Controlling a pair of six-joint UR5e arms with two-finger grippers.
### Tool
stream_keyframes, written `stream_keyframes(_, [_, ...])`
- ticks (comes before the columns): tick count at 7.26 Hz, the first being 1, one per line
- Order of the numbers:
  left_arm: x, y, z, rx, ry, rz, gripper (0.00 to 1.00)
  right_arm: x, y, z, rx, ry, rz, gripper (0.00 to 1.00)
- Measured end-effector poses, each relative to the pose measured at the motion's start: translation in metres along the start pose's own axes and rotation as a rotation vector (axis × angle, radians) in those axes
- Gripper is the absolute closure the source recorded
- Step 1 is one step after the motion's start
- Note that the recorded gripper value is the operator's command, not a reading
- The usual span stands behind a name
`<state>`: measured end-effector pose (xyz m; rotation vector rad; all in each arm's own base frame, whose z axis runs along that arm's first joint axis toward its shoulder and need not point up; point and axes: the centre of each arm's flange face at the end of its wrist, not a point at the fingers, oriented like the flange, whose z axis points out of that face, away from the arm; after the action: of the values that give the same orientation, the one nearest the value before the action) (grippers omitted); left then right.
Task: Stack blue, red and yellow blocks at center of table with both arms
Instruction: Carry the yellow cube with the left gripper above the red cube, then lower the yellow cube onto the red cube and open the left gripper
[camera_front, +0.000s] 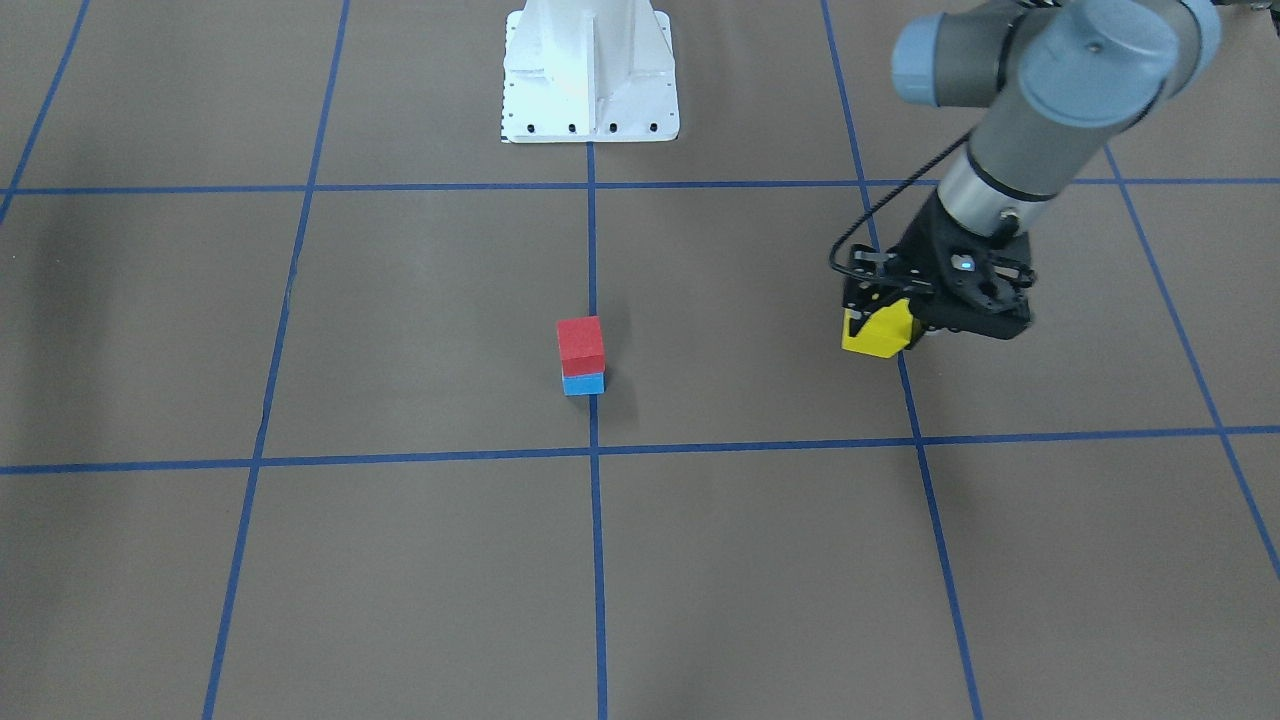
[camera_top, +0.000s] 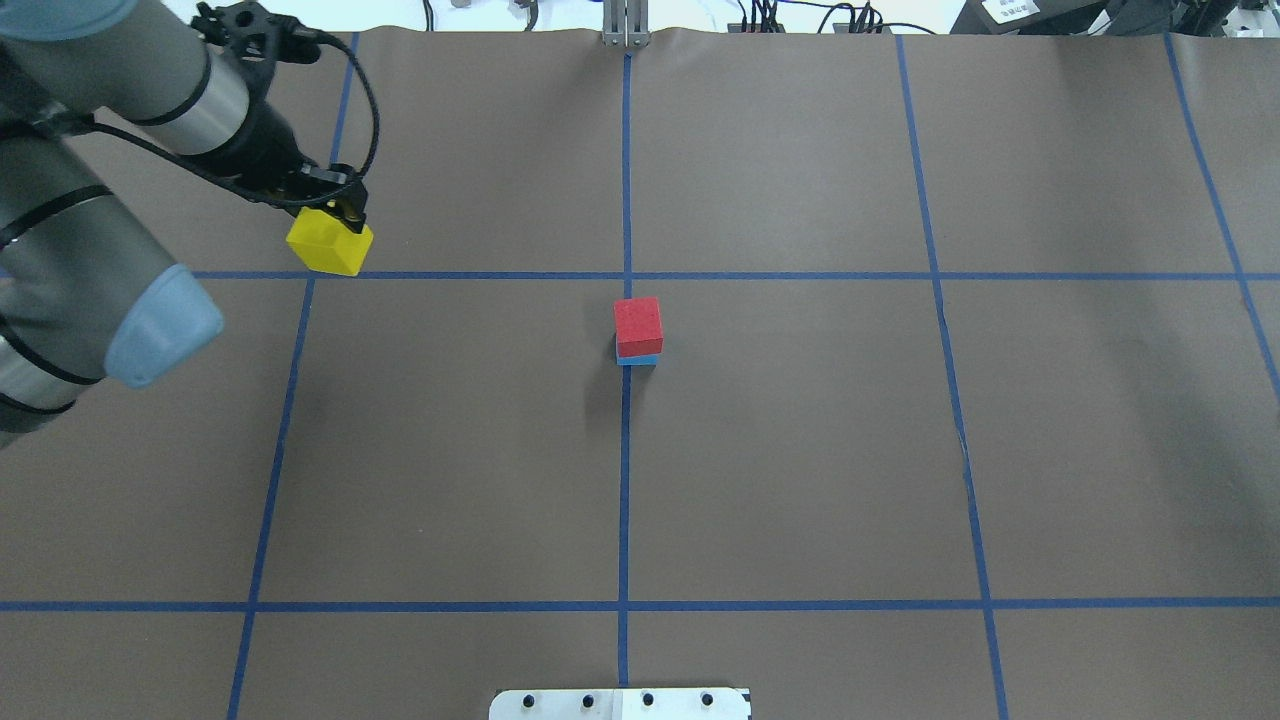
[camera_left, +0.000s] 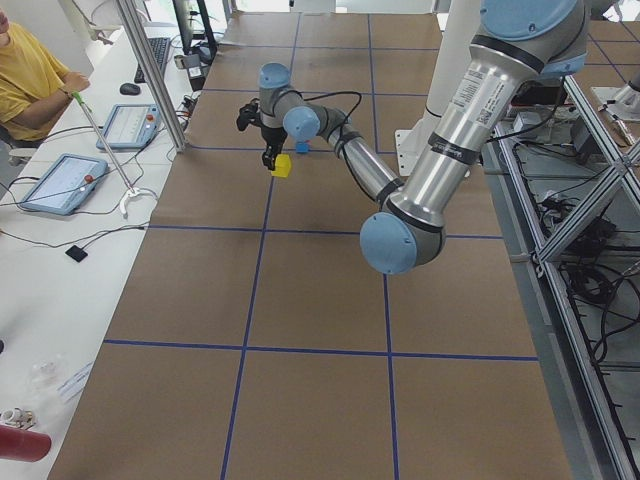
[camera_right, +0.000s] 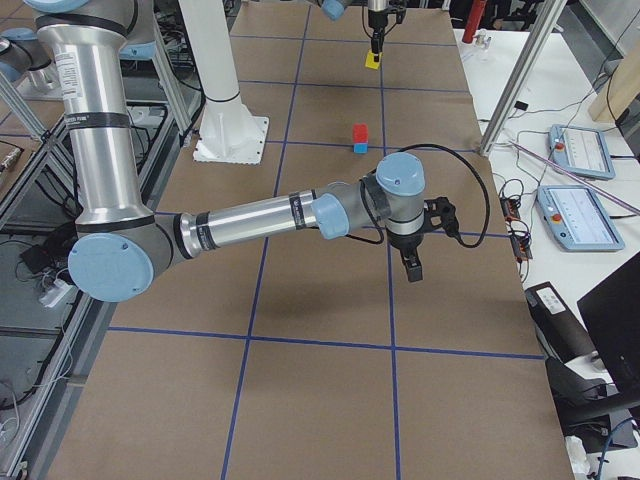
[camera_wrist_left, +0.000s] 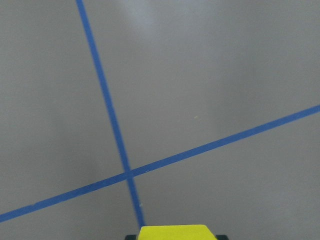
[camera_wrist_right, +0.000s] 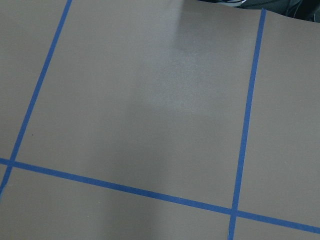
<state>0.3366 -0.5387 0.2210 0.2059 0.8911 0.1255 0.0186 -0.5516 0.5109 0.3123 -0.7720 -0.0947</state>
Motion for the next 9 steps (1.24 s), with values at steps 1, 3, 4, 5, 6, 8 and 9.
stream_keyframes(1, [0.068, -0.004, 0.002, -0.003, -0.009, -0.068, 1.00, 0.000, 0.000, 0.000, 0.000, 0.000, 0.000, 0.00])
stream_keyframes(3, [0.184, -0.028, 0.023, -0.003, -0.046, -0.174, 0.92, 0.000, 0.000, 0.000, -0.001, 0.000, 0.001, 0.00])
stream_keyframes(4, [0.218, -0.033, 0.037, -0.007, -0.066, -0.191, 0.89, 0.000, 0.000, 0.000, -0.001, -0.001, 0.001, 0.00])
stream_keyframes(5, [0.236, -0.030, 0.047, -0.012, -0.078, -0.192, 0.87, 0.000, 0.000, 0.000, -0.001, -0.001, 0.001, 0.00])
stream_keyframes(6, [0.246, -0.023, 0.055, -0.017, -0.084, -0.190, 0.86, 0.000, 0.000, 0.000, 0.000, -0.001, 0.001, 0.00])
stream_keyframes(8, [0.263, -0.008, 0.071, -0.016, -0.093, -0.200, 0.78, 0.000, -0.001, 0.000, 0.001, -0.001, 0.001, 0.00])
stream_keyframes(9, [0.265, -0.005, 0.076, -0.011, -0.095, -0.208, 0.70, -0.001, -0.001, 0.000, 0.001, -0.001, 0.001, 0.00])
